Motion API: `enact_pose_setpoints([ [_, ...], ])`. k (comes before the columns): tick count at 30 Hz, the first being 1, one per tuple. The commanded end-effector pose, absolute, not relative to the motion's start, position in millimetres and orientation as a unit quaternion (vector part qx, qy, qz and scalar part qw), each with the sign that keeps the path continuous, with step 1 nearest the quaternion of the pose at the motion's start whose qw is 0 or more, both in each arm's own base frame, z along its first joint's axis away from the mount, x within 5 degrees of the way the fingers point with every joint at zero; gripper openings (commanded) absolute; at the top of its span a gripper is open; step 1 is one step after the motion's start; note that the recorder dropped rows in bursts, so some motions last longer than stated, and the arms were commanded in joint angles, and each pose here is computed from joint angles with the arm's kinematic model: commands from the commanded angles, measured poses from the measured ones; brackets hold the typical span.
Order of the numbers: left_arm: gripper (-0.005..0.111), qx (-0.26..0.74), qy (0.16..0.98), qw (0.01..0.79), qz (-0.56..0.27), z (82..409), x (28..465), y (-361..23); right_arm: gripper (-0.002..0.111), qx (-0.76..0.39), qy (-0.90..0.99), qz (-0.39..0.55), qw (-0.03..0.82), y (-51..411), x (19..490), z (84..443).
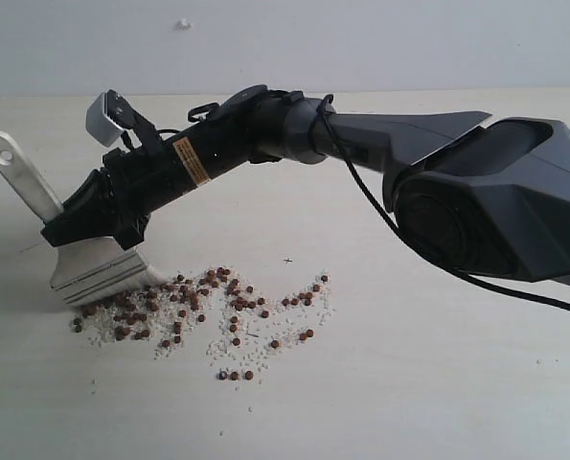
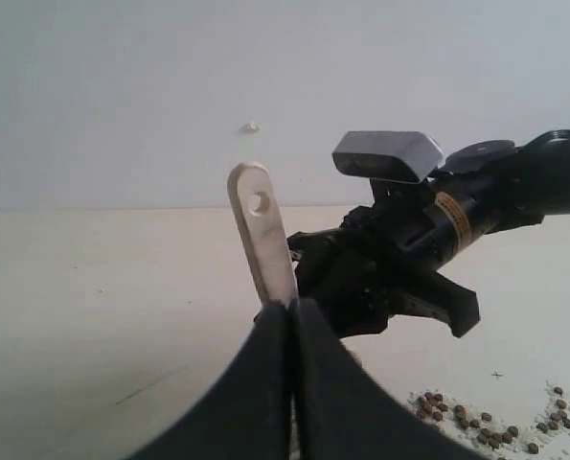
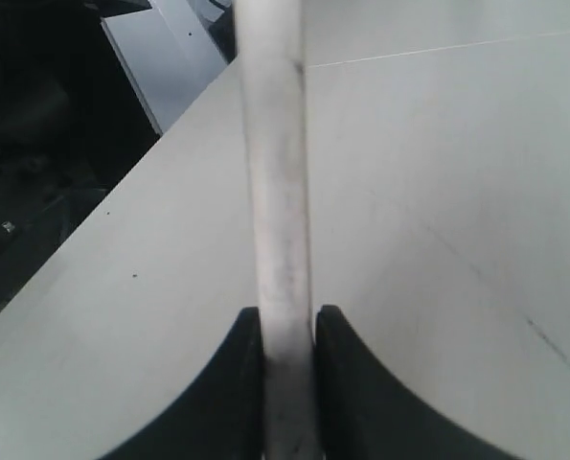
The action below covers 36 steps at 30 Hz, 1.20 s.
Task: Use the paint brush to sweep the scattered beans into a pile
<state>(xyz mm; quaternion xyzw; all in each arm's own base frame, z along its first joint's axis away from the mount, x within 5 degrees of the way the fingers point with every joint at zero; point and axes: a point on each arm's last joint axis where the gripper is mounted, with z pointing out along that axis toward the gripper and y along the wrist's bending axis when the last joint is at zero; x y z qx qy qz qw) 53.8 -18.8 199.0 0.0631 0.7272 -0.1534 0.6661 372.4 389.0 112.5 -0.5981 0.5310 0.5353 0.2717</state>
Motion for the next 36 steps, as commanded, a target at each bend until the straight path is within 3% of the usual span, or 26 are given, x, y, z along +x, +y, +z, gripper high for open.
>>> enact_pose_setpoints([
  [1, 0.000, 0.059, 0.721, 0.671, -0.161, 200.9, 53.2, -18.9, 0.000, -0.606, 0.518, 0.530, 0.289, 386.3, 374.7, 137.8],
  [11, 0.000, 0.059, 0.721, 0.671, -0.161, 200.9, 53.2, -18.9, 0.000, -0.611, 0.488, 0.518, 0.348, 380.0, 367.2, 232.3],
  [18, 0.000, 0.059, 0.721, 0.671, -0.161, 200.9, 53.2, -18.9, 0.000, -0.463, 0.615, 0.485, 0.414, 376.2, 388.1, 279.6],
  [26, 0.000, 0.059, 0.721, 0.671, -0.161, 200.9, 53.2, -18.9, 0.000, -0.297, 0.695, 0.476, 0.450, 364.4, 412.3, 297.9],
  [36, 0.000, 0.059, 0.721, 0.671, -0.161, 200.9, 53.2, -18.9, 0.000, -0.266, 0.716, 0.463, 0.451, 362.9, 415.4, 287.7],
])
